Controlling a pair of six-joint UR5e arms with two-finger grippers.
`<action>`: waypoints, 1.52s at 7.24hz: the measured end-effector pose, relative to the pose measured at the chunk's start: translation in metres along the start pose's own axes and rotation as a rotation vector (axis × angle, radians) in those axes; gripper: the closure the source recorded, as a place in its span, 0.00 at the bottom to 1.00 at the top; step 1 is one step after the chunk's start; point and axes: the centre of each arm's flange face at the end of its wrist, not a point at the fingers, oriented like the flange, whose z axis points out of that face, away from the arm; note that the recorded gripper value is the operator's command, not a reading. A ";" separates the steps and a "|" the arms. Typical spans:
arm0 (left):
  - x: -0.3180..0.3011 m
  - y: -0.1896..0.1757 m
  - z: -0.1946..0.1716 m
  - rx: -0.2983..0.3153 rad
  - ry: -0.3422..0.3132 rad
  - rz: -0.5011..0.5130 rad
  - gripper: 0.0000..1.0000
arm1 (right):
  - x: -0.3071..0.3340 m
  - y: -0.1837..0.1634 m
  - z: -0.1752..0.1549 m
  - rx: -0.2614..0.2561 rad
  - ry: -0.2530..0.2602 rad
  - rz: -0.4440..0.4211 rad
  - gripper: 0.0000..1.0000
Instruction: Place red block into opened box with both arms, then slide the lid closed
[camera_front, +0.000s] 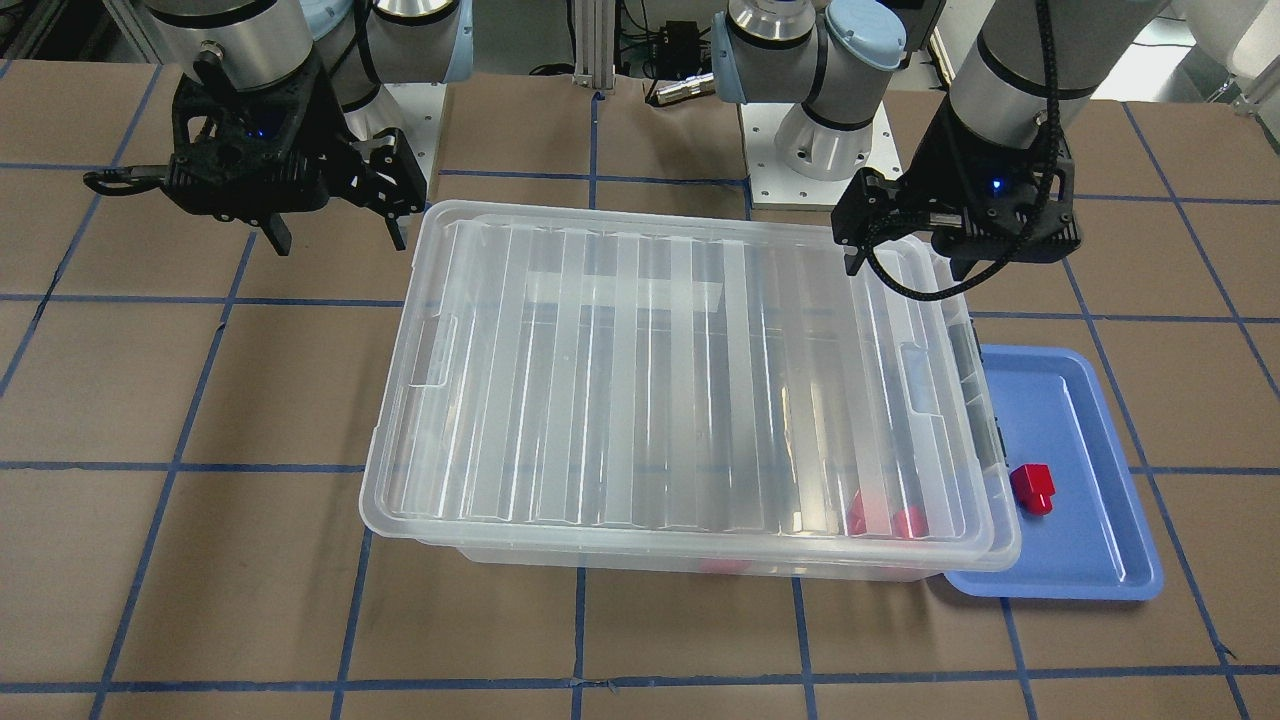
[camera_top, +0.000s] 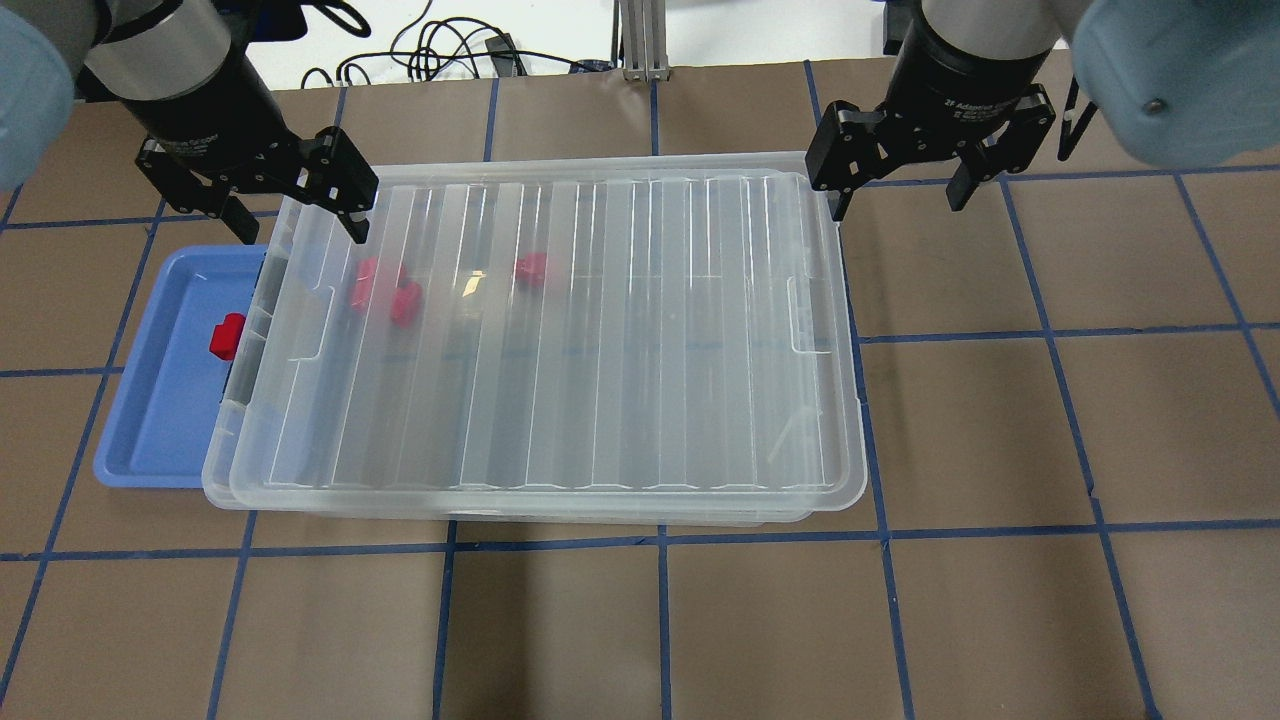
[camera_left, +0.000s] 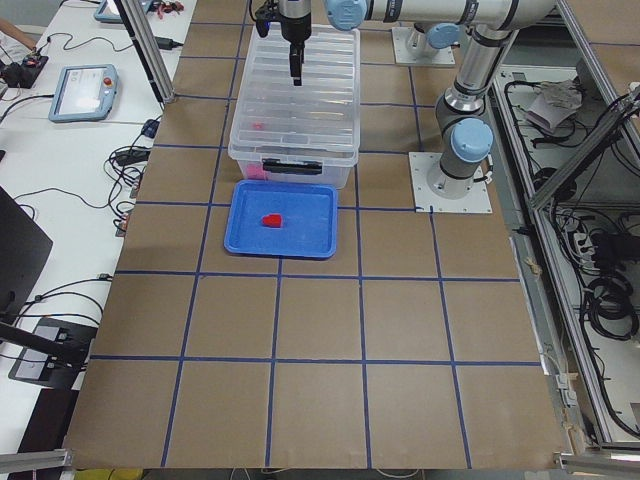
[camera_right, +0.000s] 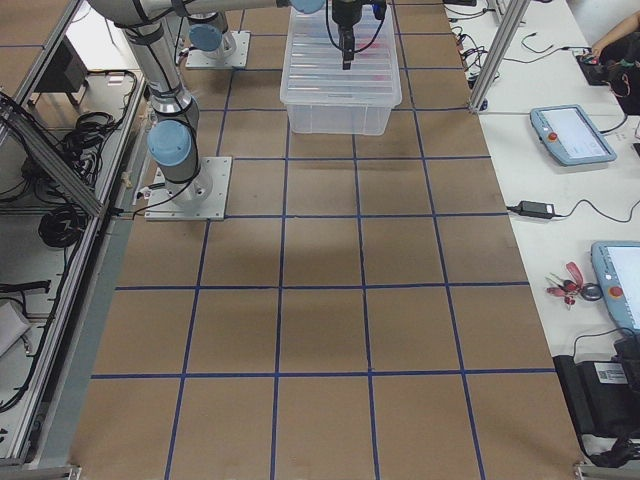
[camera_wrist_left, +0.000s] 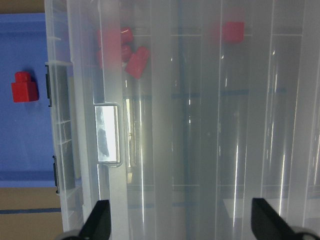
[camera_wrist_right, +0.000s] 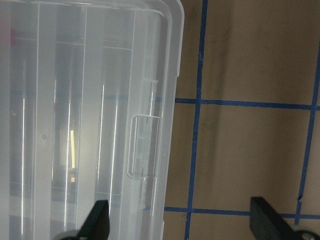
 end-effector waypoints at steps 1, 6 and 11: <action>0.000 0.000 0.000 0.000 0.000 0.000 0.00 | 0.001 0.000 0.000 -0.001 0.000 0.001 0.00; -0.001 -0.001 0.001 -0.001 -0.001 -0.002 0.00 | 0.000 -0.004 0.050 -0.059 -0.004 0.009 0.00; -0.001 -0.003 0.003 0.000 -0.002 -0.003 0.00 | 0.007 -0.018 0.162 -0.052 0.017 0.001 0.00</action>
